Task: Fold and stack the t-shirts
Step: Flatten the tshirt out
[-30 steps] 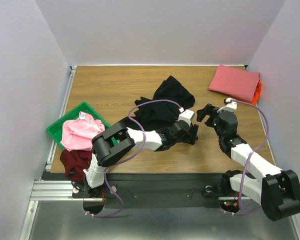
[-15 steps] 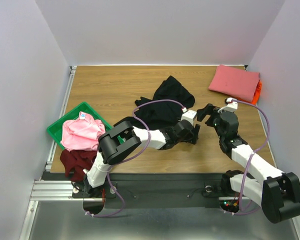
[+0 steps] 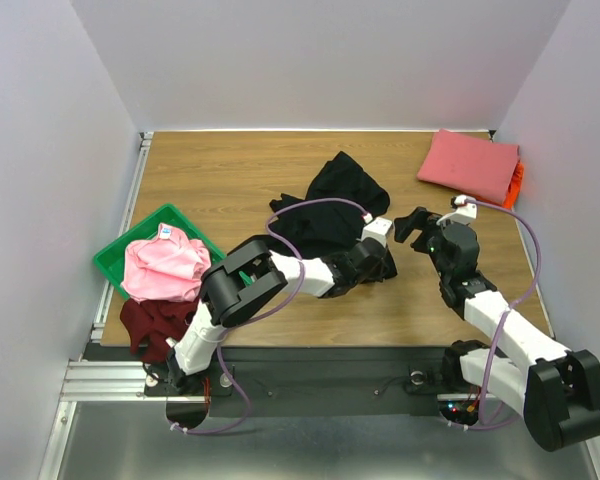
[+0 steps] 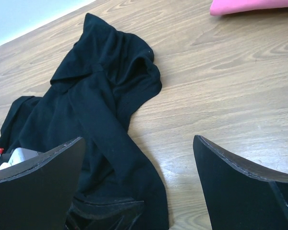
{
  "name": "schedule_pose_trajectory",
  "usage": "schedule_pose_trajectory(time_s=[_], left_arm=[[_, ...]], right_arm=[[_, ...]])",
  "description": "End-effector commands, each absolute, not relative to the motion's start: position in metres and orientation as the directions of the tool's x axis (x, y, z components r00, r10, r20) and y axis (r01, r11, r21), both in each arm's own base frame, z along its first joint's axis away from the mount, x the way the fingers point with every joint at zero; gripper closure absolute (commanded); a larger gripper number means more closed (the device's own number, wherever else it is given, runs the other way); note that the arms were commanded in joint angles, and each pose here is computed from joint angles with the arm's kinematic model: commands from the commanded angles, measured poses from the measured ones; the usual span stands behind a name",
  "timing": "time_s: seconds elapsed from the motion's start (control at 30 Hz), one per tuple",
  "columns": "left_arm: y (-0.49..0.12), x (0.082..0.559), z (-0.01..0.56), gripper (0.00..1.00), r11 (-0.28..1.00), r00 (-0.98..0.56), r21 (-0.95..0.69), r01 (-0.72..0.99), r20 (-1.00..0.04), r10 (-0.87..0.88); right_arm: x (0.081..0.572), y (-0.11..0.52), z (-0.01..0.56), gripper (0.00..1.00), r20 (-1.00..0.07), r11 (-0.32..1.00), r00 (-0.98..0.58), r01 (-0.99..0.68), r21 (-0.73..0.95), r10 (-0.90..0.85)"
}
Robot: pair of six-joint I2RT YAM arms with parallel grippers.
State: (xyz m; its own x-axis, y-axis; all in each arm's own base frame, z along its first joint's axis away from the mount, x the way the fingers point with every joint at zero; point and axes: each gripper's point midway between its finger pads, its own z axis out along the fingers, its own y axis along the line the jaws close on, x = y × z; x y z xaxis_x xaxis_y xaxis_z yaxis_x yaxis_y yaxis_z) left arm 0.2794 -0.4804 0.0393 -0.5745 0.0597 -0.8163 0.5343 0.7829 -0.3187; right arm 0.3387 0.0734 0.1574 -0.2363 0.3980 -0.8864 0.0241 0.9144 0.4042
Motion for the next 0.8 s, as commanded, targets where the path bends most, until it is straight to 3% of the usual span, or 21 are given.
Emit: schedule_pose_trajectory(time_s=[0.0,0.27,0.37,0.77], left_arm=[[-0.484,0.297,0.063,1.00,0.787,-0.535,-0.337,0.517,-0.845,-0.011],[-0.412,0.293,0.092,1.00,0.837,-0.499,-0.290,0.464,-0.866,-0.024],[-0.374,0.280,0.098,1.00,0.862,-0.503,-0.276,0.425,-0.864,-0.029],[-0.293,0.262,0.109,1.00,0.924,-0.499,-0.252,0.287,-0.863,-0.080]], right_arm=[[0.340,0.072,0.168,0.00,-0.896,0.916,-0.205,0.008,0.401,0.394],[0.371,0.096,0.173,0.00,-0.898,0.919,-0.259,-0.080,0.387,0.356],[0.403,0.108,0.189,0.01,-0.906,0.919,-0.253,-0.117,0.378,0.340],[0.512,0.161,0.158,0.06,-0.901,0.898,-0.340,-0.250,0.363,0.269]])
